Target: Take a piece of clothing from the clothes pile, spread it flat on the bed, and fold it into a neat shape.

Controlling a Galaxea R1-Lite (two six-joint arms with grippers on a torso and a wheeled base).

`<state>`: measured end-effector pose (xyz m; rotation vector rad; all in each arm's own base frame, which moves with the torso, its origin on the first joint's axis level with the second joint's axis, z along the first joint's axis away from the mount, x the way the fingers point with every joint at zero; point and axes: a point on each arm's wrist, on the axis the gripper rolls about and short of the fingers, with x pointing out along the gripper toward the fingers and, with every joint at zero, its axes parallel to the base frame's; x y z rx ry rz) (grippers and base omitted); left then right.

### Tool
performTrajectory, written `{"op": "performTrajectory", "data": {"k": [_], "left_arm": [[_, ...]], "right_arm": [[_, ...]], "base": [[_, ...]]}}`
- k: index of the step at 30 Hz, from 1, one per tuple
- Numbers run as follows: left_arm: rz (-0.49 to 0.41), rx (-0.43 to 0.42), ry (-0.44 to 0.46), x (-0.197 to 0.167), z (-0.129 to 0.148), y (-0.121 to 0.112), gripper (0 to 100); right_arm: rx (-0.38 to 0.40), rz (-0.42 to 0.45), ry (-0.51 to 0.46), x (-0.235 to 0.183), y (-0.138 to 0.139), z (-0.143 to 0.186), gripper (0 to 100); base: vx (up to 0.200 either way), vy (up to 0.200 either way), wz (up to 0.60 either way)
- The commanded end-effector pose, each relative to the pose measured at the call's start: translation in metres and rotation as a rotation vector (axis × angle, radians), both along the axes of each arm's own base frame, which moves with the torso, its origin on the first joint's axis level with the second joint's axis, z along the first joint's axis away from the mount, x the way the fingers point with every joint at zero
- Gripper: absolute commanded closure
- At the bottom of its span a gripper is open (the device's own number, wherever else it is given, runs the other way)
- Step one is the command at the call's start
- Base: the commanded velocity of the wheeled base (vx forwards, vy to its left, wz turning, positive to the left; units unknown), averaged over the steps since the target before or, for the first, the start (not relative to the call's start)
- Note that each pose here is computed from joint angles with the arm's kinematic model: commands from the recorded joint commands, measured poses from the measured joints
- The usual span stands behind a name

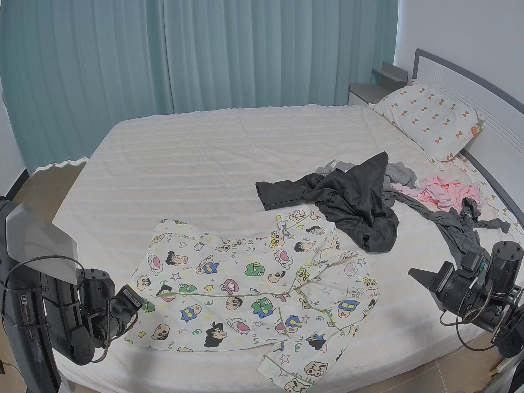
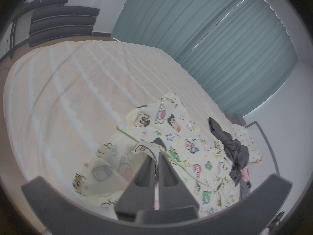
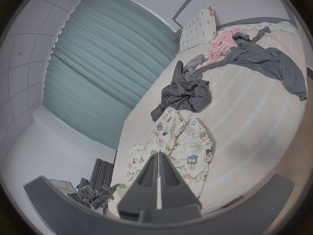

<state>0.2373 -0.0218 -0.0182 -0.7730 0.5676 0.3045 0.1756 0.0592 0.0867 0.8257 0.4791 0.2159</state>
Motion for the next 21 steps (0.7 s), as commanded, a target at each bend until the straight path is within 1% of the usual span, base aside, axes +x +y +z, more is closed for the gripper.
{"op": "performTrajectory", "data": {"k": [1, 3, 4, 7, 9, 15, 21], "left_arm": [[0.051, 0.014, 0.038, 0.004, -0.015, 0.014, 100], [0.057, 0.015, 0.037, 0.005, -0.016, 0.016, 100], [0.065, 0.03, 0.03, 0.008, -0.016, 0.021, 100], [0.06, 0.055, 0.021, 0.012, -0.016, 0.028, 100], [0.049, 0.068, -0.003, 0.019, -0.016, 0.032, 100], [0.016, 0.098, -0.023, 0.027, -0.017, 0.033, 100], [-0.02, 0.154, 0.011, 0.035, -0.034, 0.034, 100]], "right_arm": [[-0.008, 0.003, 0.027, -0.004, -0.001, -0.004, 100], [-0.008, 0.002, 0.025, -0.004, -0.001, -0.004, 100], [-0.009, 0.002, 0.025, -0.004, -0.001, -0.004, 100], [-0.008, 0.003, 0.027, -0.004, -0.001, -0.004, 100], [-0.009, 0.003, 0.028, -0.004, -0.001, -0.004, 100], [-0.009, 0.003, 0.03, -0.004, -0.001, -0.004, 100], [-0.01, 0.002, 0.028, -0.003, -0.001, -0.004, 100]], "base": [[0.0, 0.0, 0.0], [0.0, 0.0, 0.0], [0.0, 0.0, 0.0], [0.0, 0.0, 0.0], [0.0, 0.0, 0.0], [0.0, 0.0, 0.0], [0.0, 0.0, 0.0]]}}
